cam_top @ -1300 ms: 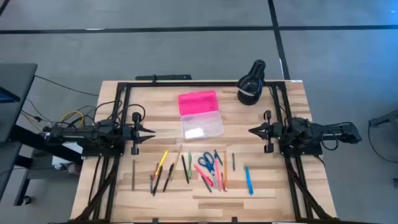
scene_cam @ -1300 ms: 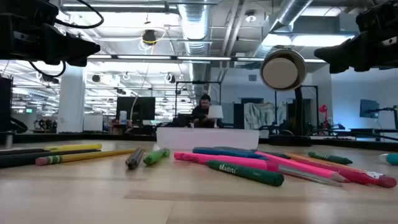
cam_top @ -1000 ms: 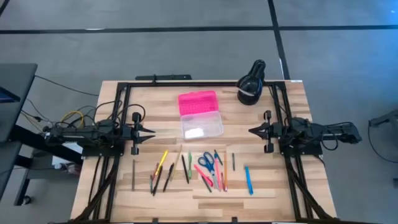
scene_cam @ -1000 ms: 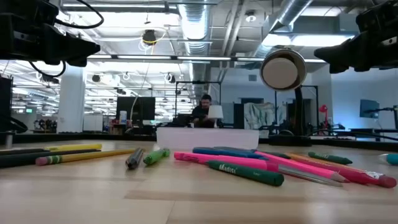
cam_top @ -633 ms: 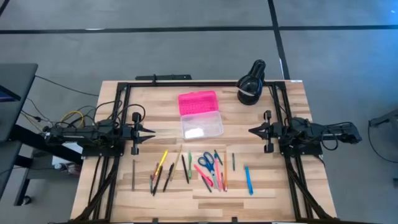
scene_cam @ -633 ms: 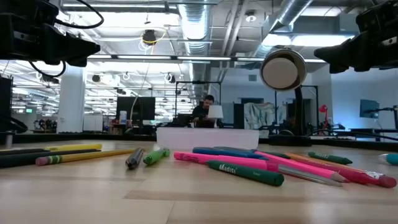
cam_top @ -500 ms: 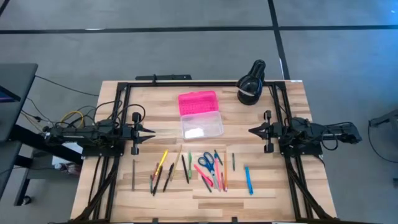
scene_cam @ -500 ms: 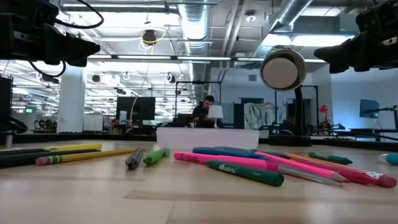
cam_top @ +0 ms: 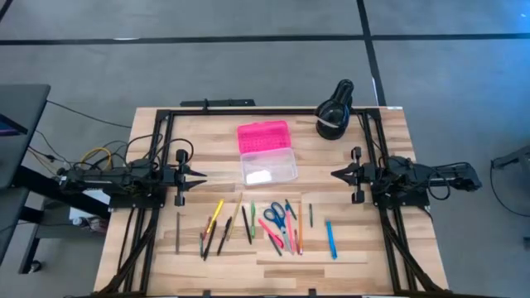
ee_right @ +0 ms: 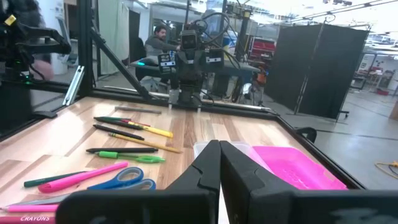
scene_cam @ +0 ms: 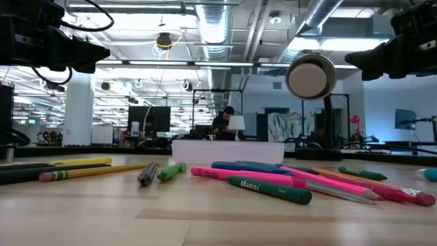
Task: Pick & place school supplies into a supply box
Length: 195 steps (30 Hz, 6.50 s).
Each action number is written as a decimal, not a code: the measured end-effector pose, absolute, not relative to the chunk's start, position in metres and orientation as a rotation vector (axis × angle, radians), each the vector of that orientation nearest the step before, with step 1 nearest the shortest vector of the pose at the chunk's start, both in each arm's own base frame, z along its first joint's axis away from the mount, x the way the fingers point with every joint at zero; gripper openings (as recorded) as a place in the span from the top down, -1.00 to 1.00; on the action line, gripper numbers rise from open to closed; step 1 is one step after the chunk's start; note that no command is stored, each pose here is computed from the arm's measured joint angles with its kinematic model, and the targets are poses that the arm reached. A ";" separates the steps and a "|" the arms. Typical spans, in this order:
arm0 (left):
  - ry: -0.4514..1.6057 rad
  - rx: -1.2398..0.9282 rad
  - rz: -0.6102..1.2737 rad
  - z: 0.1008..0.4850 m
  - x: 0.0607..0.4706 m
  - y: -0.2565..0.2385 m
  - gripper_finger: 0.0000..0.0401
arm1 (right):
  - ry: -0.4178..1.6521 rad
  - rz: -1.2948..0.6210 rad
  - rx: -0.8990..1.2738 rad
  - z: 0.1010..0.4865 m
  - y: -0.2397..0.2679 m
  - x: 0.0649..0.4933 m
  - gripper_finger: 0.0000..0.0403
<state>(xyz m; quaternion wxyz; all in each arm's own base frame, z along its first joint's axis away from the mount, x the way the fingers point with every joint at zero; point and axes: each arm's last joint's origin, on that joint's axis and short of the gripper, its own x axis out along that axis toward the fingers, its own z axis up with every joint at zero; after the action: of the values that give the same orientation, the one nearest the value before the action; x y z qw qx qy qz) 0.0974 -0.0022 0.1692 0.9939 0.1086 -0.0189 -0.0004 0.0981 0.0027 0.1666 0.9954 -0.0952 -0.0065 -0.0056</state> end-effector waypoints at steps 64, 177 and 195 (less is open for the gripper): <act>-0.268 -0.947 0.327 0.174 0.095 0.009 0.67 | -0.605 0.258 0.834 0.223 0.002 0.079 1.00; 0.262 -0.218 -0.065 0.320 0.170 -0.009 0.67 | 0.769 -0.616 1.037 0.278 0.120 0.195 1.00; 0.256 -0.226 -0.025 0.320 0.170 -0.007 0.67 | 1.063 -0.720 0.973 0.209 0.145 0.236 0.67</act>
<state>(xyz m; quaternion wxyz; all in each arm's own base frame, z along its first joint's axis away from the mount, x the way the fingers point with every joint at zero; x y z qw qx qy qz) 0.1704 -0.0075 0.3197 0.9853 -0.1125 0.1276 -0.0126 0.2364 0.1451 0.2092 0.6929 0.4356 0.4757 -0.3223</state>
